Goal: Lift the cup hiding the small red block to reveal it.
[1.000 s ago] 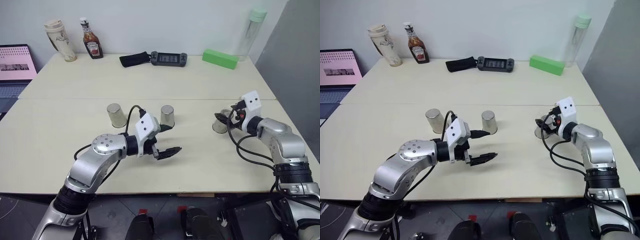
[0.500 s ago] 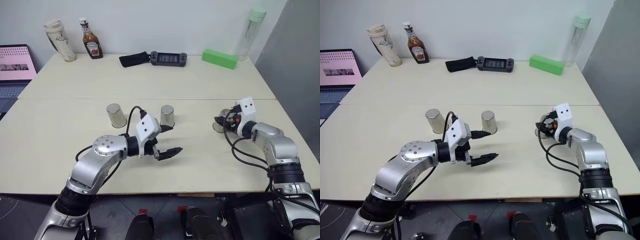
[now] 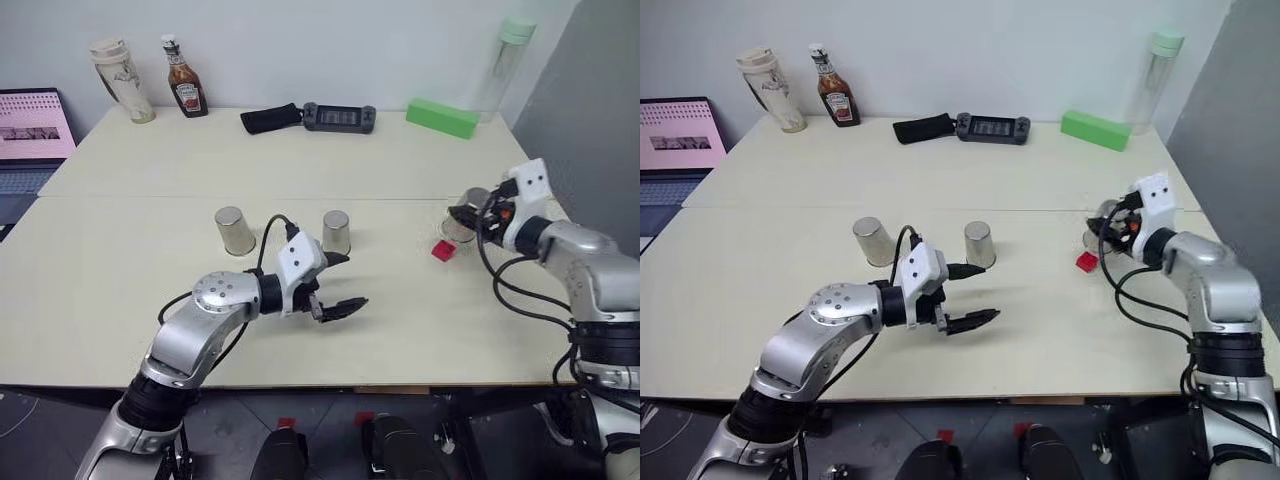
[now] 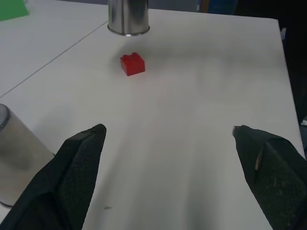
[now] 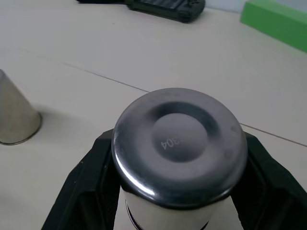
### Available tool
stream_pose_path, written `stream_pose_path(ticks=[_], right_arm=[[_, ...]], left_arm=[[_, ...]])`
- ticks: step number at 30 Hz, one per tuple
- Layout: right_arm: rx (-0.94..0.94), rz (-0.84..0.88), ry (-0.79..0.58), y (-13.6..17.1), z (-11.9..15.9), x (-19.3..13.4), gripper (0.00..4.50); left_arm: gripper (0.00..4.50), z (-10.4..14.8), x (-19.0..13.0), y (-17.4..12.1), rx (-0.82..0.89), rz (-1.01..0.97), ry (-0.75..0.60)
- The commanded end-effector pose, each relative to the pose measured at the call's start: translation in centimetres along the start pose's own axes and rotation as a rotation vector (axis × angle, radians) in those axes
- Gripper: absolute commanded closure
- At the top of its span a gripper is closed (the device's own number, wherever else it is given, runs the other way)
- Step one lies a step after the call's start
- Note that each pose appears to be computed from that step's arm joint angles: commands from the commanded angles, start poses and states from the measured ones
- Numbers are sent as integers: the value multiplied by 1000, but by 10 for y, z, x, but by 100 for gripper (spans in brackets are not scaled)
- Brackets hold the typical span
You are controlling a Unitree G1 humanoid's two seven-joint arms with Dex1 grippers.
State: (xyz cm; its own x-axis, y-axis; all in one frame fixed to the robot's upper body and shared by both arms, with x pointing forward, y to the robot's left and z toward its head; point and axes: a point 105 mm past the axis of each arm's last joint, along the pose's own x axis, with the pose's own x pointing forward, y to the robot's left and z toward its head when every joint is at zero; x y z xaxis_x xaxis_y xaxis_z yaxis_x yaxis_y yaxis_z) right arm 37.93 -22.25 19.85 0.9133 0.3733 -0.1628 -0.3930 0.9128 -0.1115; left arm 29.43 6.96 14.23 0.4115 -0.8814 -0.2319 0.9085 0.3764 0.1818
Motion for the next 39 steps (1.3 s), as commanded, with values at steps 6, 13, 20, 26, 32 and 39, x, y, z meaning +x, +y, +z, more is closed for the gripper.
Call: stream_pose_path(ticks=[6, 13, 20, 26, 32, 39], right_arm=[[65, -132, 61, -28, -36, -13, 187], [110, -184, 37, -34, -51, -13, 187], [79, -149, 38, -31, -41, -18, 22], [-61, 16, 42, -10, 4, -33, 2], [-113, 230, 169, 19, 21, -62, 2], [-180, 239, 206, 15, 31, -78, 2]], left_arm=[[0, 17, 7, -4, 62, -12, -63], [0, 17, 7, -2, 69, -7, -53], [0, 15, 4, 0, 70, -3, -42], [0, 17, 5, 0, 66, -17, -44], [0, 14, 2, 0, 67, -12, -34], [0, 14, 1, 0, 71, -5, -31]])
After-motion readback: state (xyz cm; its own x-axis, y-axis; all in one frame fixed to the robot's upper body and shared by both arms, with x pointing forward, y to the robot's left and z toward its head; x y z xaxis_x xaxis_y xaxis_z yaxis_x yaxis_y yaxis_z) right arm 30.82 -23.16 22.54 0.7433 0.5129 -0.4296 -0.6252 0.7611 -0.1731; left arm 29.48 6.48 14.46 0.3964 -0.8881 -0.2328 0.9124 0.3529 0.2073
